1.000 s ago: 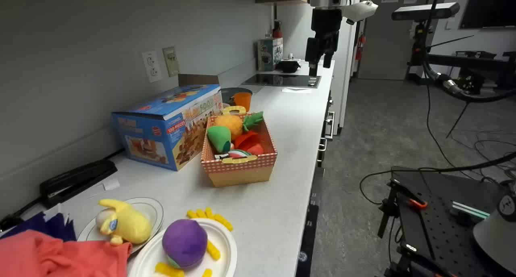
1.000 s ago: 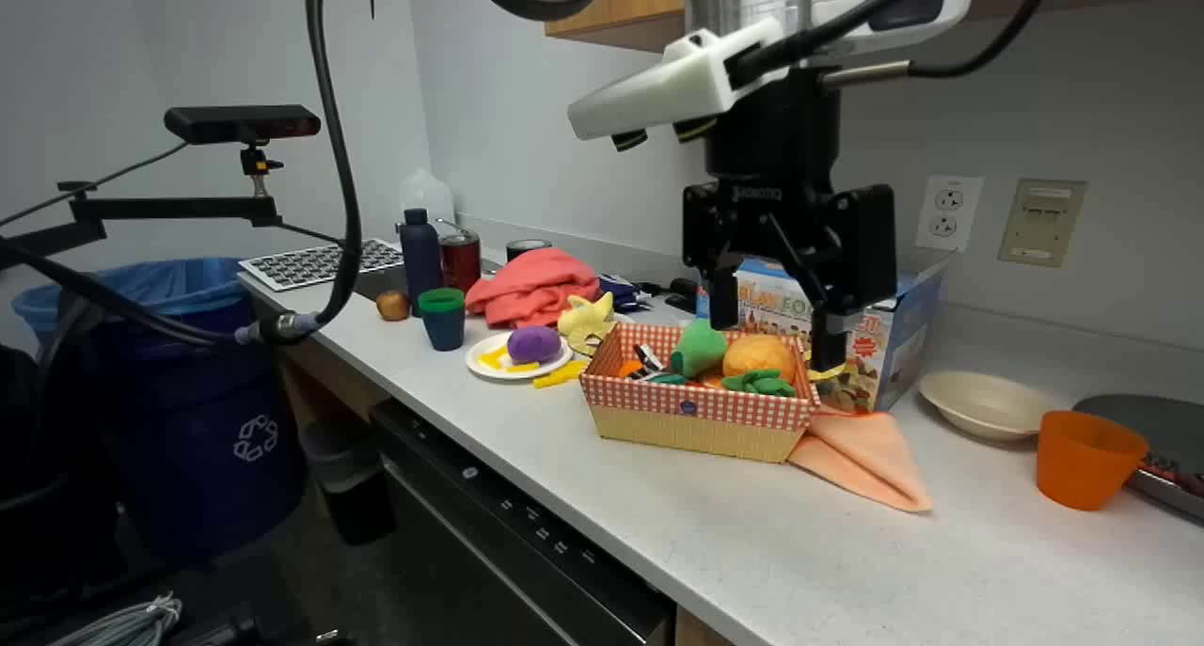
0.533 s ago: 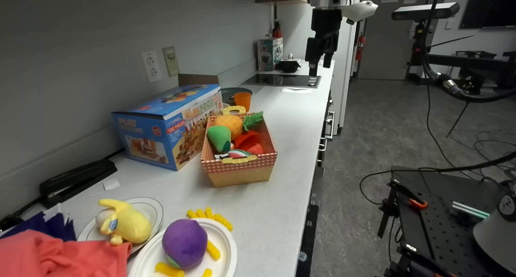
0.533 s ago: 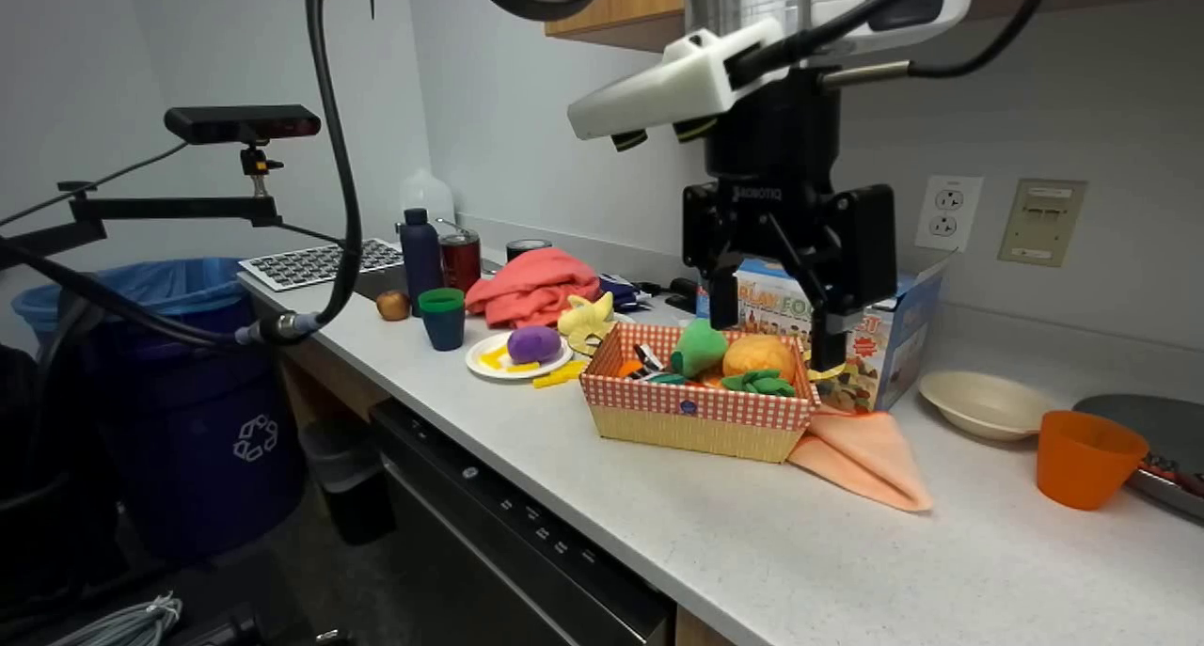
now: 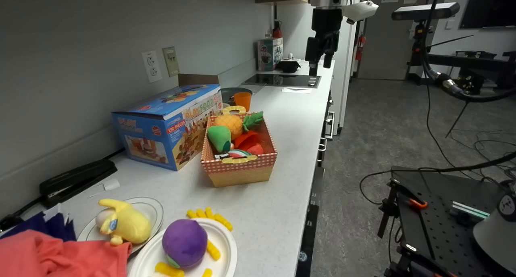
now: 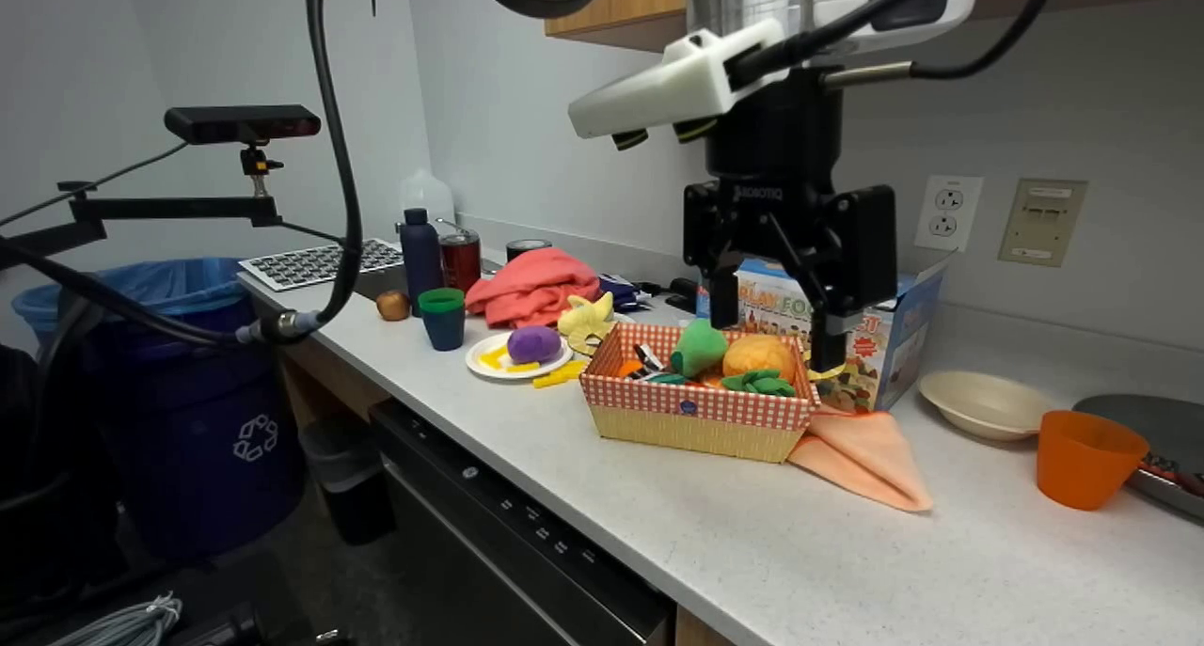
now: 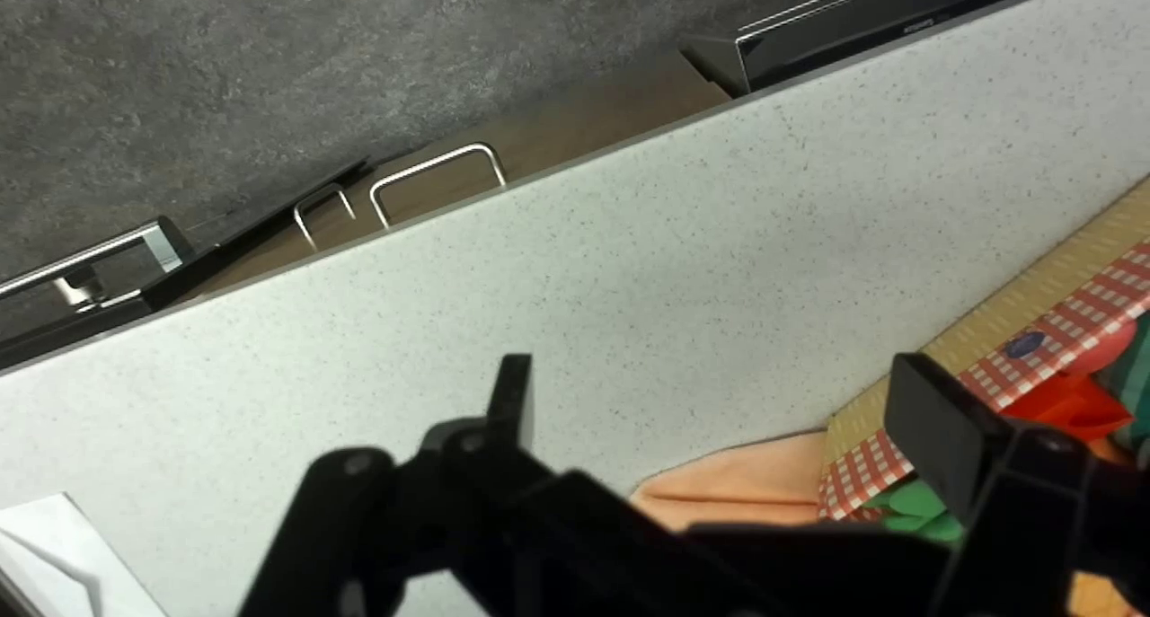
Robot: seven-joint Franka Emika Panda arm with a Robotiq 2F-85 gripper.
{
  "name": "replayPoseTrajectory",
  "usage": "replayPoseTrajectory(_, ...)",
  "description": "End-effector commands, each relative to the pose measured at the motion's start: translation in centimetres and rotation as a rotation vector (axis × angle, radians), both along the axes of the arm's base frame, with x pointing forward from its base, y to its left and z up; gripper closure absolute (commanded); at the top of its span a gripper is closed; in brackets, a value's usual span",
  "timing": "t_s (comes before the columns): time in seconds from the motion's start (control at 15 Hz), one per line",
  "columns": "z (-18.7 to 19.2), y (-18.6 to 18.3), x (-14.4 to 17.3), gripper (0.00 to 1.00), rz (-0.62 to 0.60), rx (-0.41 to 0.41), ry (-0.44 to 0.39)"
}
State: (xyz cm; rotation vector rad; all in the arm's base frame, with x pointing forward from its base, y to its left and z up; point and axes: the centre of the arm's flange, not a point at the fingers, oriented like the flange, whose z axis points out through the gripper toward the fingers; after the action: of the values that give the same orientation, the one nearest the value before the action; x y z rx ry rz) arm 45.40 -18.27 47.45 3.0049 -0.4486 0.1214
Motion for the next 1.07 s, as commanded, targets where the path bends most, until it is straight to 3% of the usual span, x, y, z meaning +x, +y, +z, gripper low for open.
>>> replayPoseTrajectory(0.0,0.8,-0.2,-1.1,0.00,0.008,0.023,-0.010)
replayPoseTrajectory(1.0,4.1,1.1,-6.9,0.00,0.001,0.009,-0.001)
